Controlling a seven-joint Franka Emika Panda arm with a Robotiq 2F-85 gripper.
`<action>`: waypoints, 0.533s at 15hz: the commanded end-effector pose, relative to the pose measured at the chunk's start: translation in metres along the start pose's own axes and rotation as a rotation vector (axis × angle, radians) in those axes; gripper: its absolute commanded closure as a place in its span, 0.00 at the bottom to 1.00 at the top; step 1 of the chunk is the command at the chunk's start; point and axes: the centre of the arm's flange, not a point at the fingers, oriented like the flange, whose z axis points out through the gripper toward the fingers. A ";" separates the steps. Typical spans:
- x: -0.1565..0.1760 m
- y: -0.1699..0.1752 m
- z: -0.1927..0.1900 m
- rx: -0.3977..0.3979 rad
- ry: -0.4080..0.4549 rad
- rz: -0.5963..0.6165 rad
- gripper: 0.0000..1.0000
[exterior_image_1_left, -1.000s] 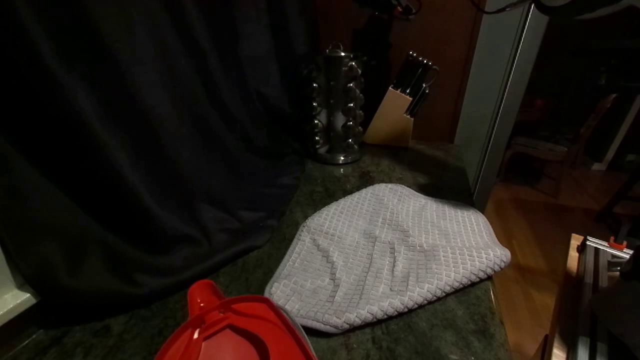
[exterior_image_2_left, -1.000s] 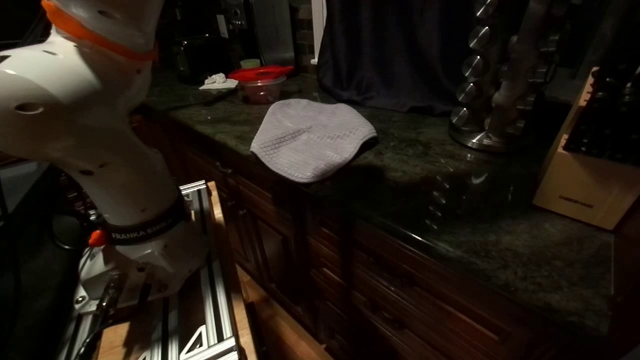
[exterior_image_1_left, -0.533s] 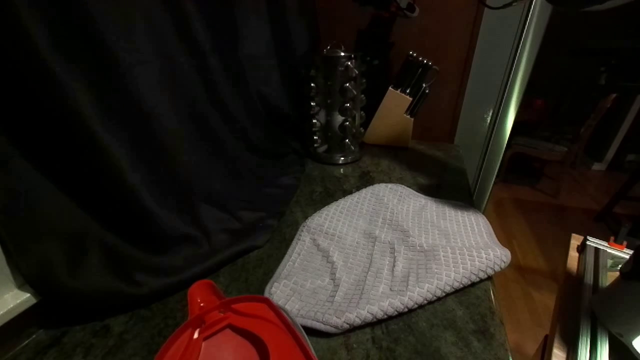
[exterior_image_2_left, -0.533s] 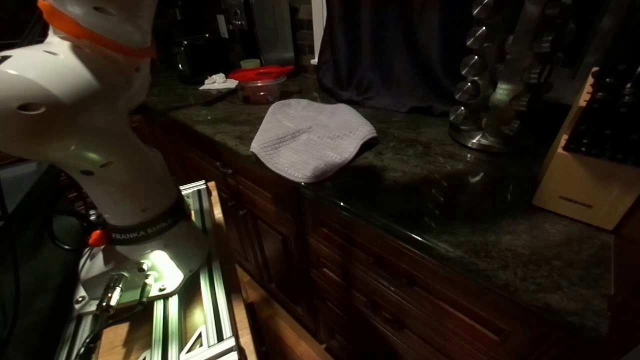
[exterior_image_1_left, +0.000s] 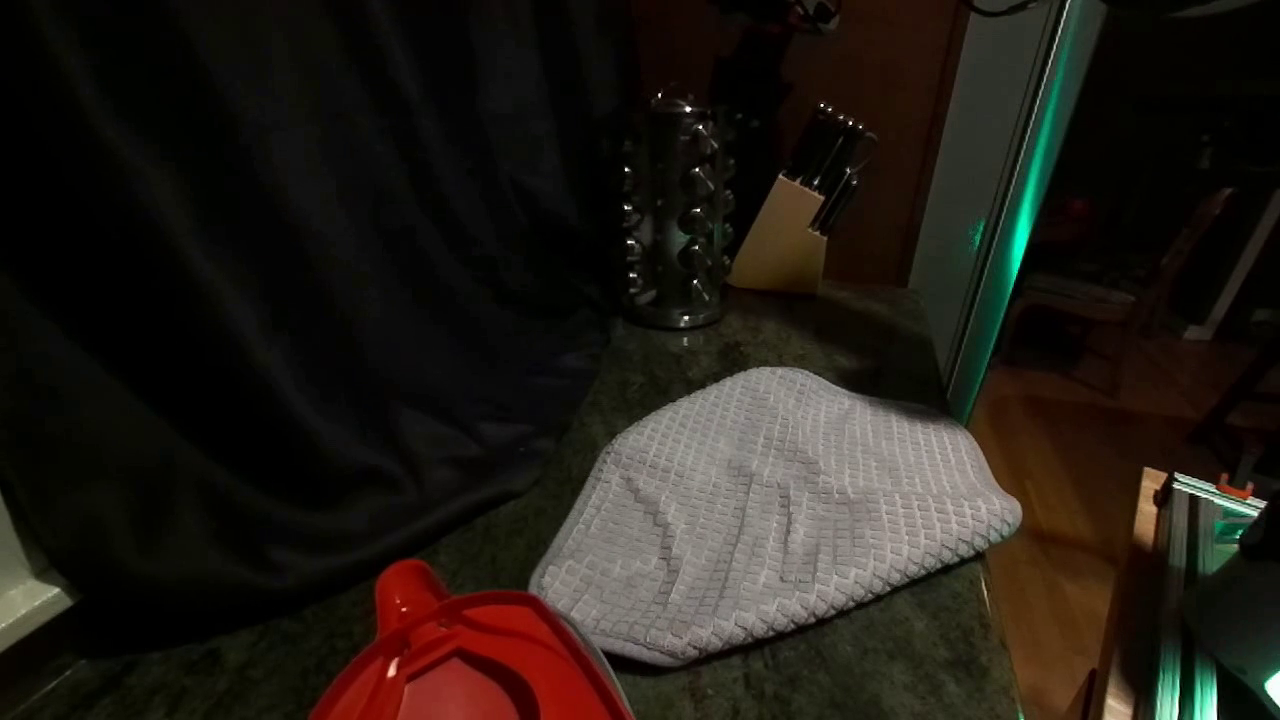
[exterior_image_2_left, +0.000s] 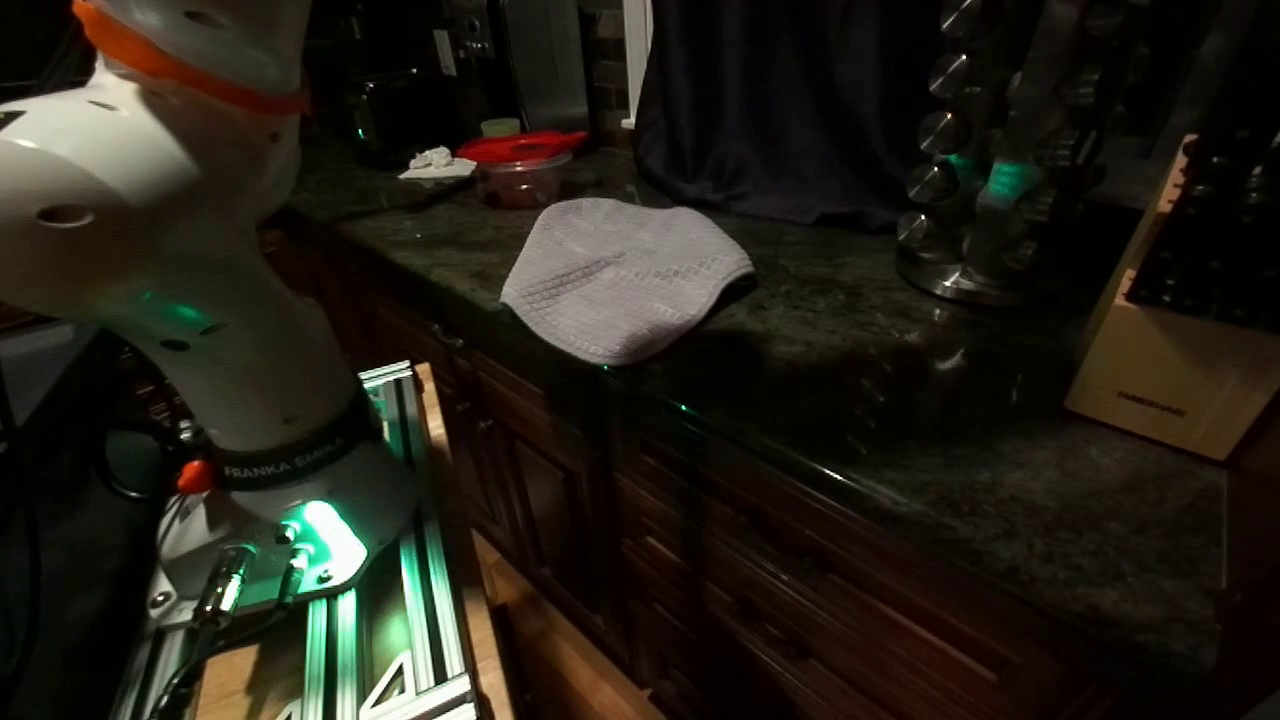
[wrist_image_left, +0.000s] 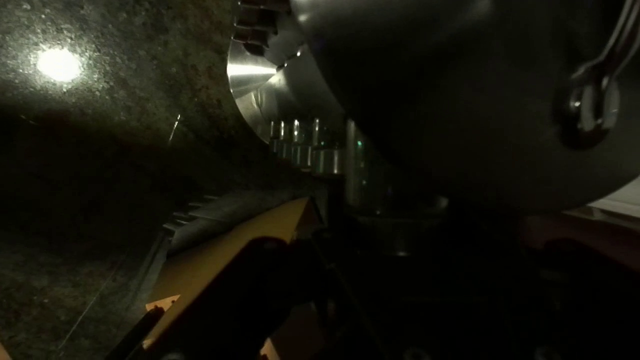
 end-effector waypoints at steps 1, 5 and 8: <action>-0.001 0.016 -0.010 0.004 0.028 0.073 0.75; 0.000 0.026 -0.009 0.007 0.009 0.208 0.75; 0.000 0.030 -0.013 0.014 0.004 0.253 0.75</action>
